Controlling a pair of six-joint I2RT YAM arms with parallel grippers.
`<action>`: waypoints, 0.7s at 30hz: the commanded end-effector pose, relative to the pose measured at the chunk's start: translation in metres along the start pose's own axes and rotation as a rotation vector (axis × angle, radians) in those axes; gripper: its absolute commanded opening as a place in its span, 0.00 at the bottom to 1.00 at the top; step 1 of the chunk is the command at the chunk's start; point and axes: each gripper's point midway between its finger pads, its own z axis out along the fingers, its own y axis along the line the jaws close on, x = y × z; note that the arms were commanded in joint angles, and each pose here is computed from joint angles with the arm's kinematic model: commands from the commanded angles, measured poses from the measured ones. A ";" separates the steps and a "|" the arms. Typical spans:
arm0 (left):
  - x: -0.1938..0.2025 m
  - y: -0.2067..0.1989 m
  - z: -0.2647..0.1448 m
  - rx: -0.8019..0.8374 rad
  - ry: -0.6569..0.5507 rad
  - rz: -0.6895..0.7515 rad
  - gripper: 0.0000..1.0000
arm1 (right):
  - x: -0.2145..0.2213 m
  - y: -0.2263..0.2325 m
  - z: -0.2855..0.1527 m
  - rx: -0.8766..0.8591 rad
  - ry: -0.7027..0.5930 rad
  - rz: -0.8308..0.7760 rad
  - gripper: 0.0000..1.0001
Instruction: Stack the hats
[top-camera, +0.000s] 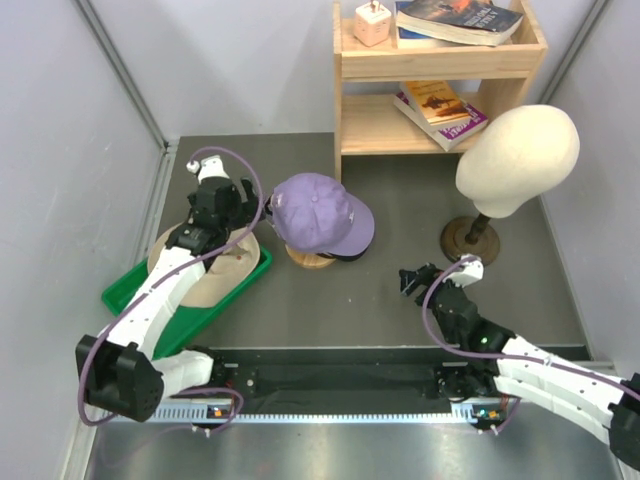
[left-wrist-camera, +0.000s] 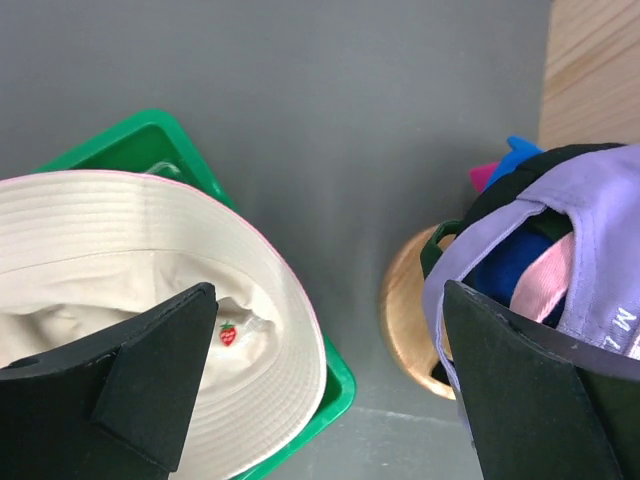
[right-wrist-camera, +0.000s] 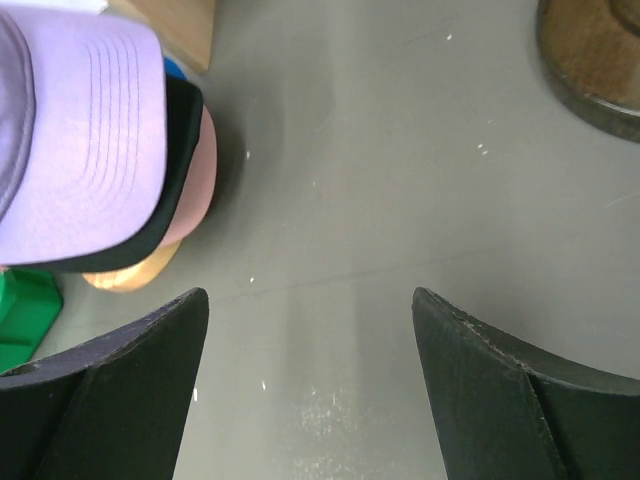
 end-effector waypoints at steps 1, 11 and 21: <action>-0.011 -0.015 -0.004 0.158 -0.021 -0.092 0.99 | -0.016 0.035 0.001 -0.095 -0.021 0.027 0.82; 0.034 0.044 0.004 -0.075 0.031 -0.143 0.99 | -0.017 0.036 0.000 -0.109 -0.022 0.022 0.81; 0.056 0.029 0.034 0.011 0.055 -0.169 0.98 | -0.022 0.036 -0.005 -0.123 -0.032 0.012 0.81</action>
